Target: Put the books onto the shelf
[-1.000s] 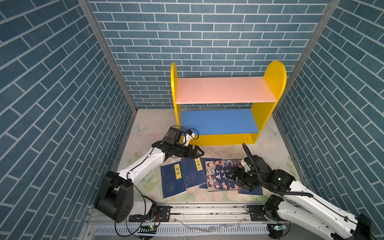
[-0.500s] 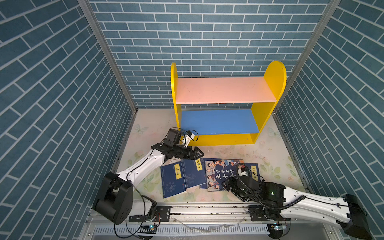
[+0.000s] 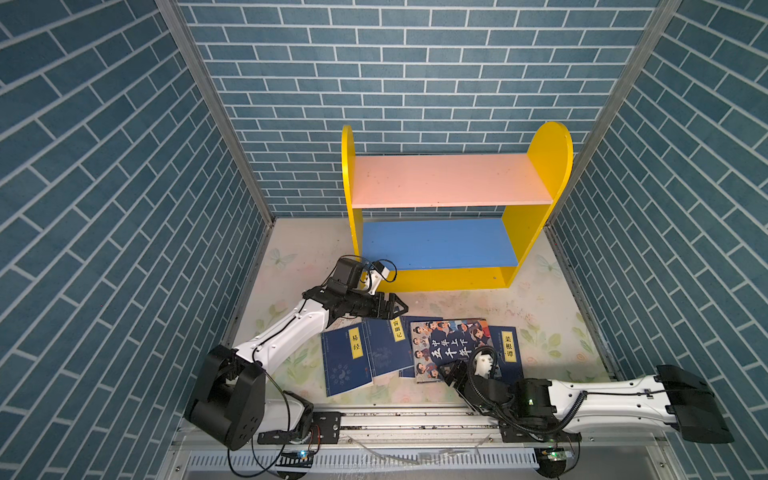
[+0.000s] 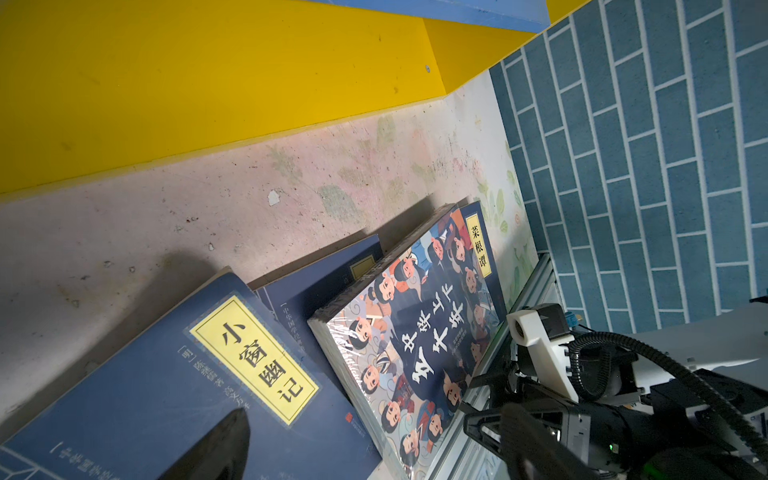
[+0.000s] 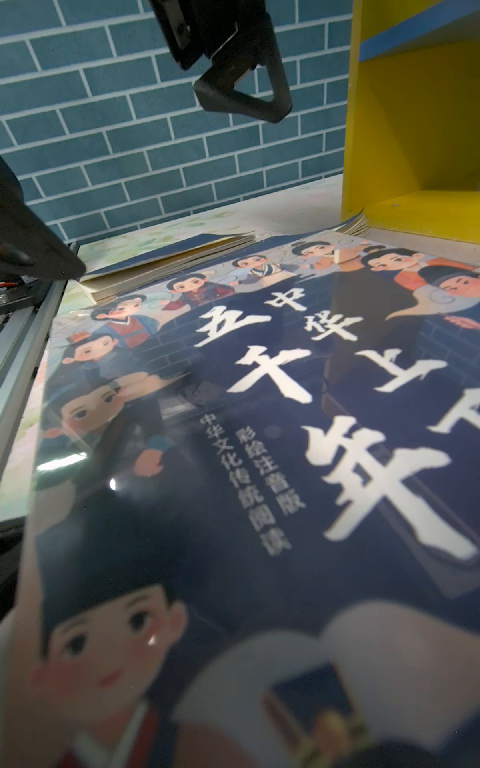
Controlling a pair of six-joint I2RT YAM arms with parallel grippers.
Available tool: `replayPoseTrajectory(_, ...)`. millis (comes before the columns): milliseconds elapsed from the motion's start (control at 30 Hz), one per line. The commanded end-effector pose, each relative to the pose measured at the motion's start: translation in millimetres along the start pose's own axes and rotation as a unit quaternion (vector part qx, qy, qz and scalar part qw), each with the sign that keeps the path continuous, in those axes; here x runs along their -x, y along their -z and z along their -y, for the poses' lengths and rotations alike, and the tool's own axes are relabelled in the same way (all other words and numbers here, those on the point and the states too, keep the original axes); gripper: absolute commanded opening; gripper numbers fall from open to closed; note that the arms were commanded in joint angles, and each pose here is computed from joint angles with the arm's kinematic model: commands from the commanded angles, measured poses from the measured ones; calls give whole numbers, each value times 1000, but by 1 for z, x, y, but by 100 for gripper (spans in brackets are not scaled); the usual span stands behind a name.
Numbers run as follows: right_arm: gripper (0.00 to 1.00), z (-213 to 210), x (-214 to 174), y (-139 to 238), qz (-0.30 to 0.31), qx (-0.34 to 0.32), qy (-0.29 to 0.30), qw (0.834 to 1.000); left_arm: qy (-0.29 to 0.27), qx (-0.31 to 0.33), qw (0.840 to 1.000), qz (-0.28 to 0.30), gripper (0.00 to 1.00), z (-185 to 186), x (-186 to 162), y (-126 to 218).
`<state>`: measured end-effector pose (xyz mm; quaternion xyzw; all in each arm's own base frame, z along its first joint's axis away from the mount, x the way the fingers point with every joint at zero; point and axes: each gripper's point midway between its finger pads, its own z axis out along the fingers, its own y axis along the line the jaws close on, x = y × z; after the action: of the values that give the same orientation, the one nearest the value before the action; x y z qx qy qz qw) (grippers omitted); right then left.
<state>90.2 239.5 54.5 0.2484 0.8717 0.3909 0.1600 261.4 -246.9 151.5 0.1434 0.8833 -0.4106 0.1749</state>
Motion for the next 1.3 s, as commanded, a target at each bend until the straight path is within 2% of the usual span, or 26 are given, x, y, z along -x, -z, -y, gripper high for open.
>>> replayPoseTrajectory(0, 86, -12, 8, -2, 39, 37, -51, 997, 2, -4, 1000, -3, 95, 3, 1, -2)
replayPoseTrajectory(500, 86, 6, 23, 9, 126, 61, -108, 984, 19, -18, 1000, -6, 95, 7, 4, -5)
replayPoseTrajectory(933, 86, 12, 30, -4, 152, 113, -174, 966, 13, -22, 1000, 2, 95, 10, 5, -2)
replayPoseTrajectory(1133, 86, 13, 27, -10, 152, 123, -183, 963, -6, -22, 1000, 6, 95, 3, 10, -15)
replayPoseTrajectory(1267, 86, 12, 27, -12, 156, 128, -185, 962, -40, -9, 999, 1, 94, 7, 16, -23)
